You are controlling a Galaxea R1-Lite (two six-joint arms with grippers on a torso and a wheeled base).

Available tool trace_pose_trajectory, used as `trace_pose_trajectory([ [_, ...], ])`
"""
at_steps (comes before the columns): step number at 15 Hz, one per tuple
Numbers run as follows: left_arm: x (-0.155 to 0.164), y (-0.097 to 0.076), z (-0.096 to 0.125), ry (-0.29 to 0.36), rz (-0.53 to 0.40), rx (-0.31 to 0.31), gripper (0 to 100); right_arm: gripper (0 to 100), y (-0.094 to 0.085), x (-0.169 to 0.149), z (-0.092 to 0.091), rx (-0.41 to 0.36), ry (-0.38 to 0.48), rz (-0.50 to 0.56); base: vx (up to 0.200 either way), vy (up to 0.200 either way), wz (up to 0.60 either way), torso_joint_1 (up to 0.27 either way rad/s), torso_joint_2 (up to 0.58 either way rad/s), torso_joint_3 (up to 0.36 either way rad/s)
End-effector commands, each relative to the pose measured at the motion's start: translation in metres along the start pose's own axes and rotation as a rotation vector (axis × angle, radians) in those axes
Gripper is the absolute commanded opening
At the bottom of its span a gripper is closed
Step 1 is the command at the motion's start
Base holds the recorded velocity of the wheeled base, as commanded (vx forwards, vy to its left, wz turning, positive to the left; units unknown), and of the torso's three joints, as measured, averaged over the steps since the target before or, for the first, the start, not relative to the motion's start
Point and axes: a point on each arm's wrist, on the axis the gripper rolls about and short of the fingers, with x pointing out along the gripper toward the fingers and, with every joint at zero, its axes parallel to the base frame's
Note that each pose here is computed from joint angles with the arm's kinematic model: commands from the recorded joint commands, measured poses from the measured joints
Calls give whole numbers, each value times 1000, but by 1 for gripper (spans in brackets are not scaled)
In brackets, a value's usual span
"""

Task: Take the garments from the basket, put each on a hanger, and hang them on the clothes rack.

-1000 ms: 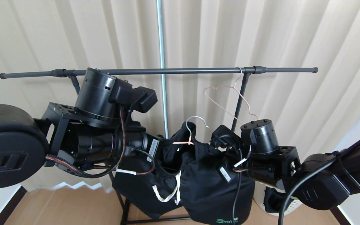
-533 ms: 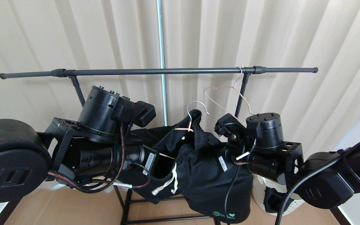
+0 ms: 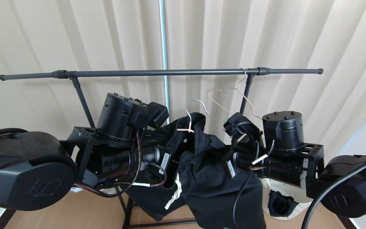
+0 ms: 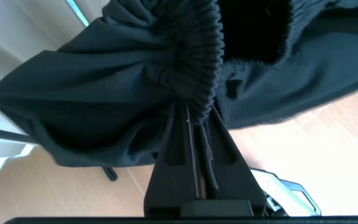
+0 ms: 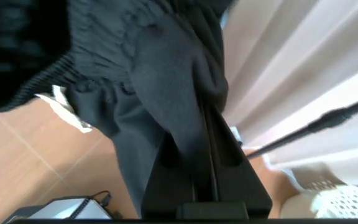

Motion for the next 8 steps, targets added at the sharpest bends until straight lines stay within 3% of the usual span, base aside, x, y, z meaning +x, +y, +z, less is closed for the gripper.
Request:
trace_pose_trajectory([
  [1, 11, -2, -3, 14, 0, 2, 0, 0, 0, -11, 4, -3, -25, 11, 0, 0, 0, 0, 0, 0],
  [4, 14, -3, -3, 17, -3, 12, 0, 0, 1, -13, 2, -6, -53, 24, 0, 0, 0, 0, 0, 0],
  [5, 14, -5, -3, 17, -7, 23, 100, 0, 1, -13, 1, -9, -71, 24, 0, 0, 0, 0, 0, 0],
  [8, 20, -8, 1, -40, -12, 21, 100, 0, 3, -15, -2, -12, -95, 68, 0, 0, 0, 0, 0, 0],
])
